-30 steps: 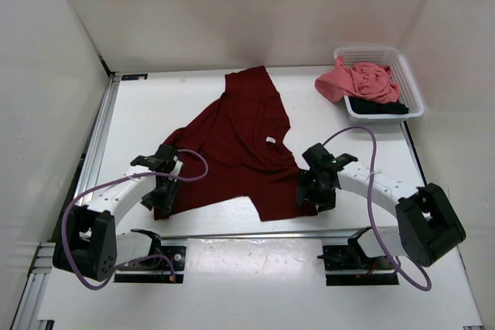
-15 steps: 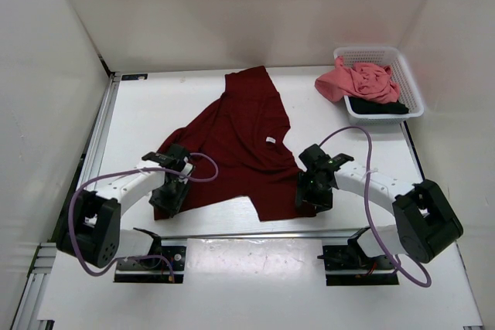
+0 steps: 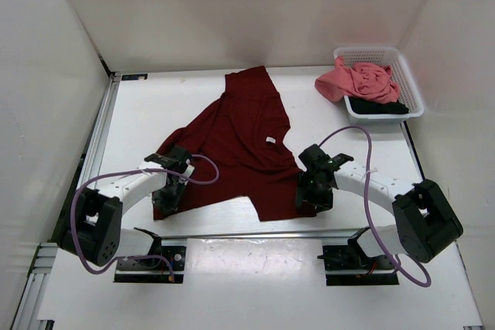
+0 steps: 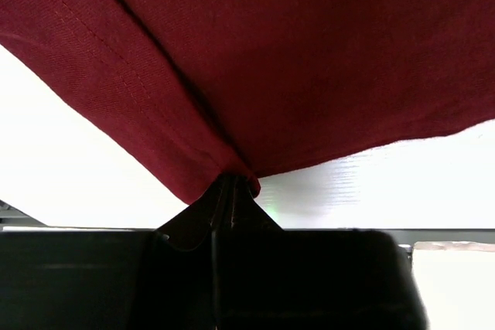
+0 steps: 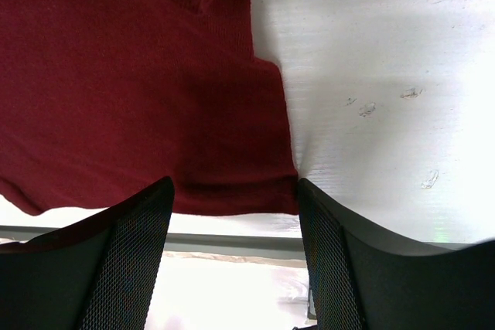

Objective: Fold and stack the t-shirts
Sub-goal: Flatten out the tshirt

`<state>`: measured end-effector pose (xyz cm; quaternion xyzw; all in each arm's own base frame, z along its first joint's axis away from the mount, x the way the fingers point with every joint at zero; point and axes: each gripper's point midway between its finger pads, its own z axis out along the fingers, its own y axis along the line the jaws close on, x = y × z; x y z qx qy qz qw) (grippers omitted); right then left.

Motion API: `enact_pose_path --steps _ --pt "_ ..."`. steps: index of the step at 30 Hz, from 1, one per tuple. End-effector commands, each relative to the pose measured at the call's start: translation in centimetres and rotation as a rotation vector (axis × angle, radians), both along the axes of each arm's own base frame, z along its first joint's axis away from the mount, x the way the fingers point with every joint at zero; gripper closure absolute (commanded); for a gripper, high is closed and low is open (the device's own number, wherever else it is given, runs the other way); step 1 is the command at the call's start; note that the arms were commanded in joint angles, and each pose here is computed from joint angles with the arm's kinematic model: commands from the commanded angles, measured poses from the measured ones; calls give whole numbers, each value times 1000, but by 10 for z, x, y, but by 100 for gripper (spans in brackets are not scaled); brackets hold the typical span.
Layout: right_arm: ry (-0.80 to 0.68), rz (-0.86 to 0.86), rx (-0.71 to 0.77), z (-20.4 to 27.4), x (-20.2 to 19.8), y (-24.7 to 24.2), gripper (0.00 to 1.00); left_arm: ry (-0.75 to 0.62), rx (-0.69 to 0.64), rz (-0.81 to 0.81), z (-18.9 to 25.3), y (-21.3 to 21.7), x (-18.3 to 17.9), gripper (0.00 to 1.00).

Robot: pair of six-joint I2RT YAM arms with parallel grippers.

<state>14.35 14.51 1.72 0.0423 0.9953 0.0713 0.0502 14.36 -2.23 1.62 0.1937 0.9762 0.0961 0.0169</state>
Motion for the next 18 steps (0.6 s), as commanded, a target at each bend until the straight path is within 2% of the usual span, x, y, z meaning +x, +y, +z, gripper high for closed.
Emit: enact_pose_path --steps 1,5,6,11,12,14,16,17,18 --pt "-33 0 14 7 9 5 31 -40 -1 -4 2 1 3 90" --pt "-41 19 -10 12 5 -3 20 -107 28 9 11 8 14 90" --pt "-56 14 -37 13 6 -9 12 -119 24 20 15 8 16 90" --pt "-61 29 -5 17 6 -6 12 -193 0 78 31 13 30 90" --pt "-74 31 22 16 9 -1 13 -203 -4 78 33 13 30 90" --pt "-37 38 37 6 7 5 25 -199 -13 89 35 13 31 90" --pt "7 48 75 -2 2 14 38 -205 -34 111 38 13 34 90" --pt "49 52 83 -9 -2 17 49 -206 -33 121 39 15 32 90" --pt "82 57 102 -14 -8 20 53 -225 -37 143 43 18 35 90"
